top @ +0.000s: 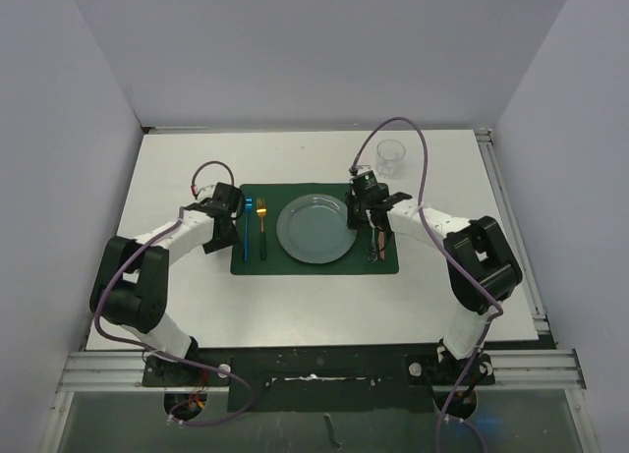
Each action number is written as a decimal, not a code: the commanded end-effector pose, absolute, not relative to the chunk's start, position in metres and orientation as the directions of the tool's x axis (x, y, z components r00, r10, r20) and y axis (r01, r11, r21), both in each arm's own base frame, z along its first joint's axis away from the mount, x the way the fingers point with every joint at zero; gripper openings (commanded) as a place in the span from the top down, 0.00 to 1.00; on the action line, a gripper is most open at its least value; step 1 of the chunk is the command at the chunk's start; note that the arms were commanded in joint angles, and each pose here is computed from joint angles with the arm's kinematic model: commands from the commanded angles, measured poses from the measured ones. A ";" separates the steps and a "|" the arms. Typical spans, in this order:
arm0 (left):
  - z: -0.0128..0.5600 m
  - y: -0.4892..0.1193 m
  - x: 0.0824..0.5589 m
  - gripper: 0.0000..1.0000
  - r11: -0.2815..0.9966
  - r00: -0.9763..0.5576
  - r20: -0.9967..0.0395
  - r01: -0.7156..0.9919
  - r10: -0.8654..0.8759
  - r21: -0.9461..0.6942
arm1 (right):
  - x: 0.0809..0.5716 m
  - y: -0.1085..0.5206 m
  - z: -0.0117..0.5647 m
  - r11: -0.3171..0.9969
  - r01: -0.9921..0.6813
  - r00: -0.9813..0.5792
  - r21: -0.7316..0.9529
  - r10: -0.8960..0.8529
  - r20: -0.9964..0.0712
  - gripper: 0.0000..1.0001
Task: Set the dinner table for one person
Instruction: Adjust the plate on the napkin.
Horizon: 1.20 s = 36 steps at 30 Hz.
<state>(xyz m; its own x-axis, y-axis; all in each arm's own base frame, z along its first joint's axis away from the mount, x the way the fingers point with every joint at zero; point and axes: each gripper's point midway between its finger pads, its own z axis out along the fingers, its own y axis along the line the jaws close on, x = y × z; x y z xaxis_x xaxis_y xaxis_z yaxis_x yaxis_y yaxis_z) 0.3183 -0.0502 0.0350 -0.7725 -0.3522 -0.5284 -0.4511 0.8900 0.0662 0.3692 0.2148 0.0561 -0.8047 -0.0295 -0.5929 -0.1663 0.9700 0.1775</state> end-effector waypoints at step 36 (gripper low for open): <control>0.055 -0.052 0.382 0.60 0.853 -0.620 -0.686 -0.521 -0.381 -0.003 | 0.430 0.196 0.055 0.999 -0.011 -0.742 0.031 0.012 -0.671 1.00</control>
<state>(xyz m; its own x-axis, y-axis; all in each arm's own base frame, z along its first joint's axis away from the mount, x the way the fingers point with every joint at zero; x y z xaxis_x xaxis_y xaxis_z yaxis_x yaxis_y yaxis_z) 0.3568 -0.0520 0.0307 -0.7168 -0.3543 -0.6006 -0.4864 0.8712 0.0666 0.4006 0.1975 0.0401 -0.7972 -0.0425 -0.6022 -0.0675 0.9975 0.0189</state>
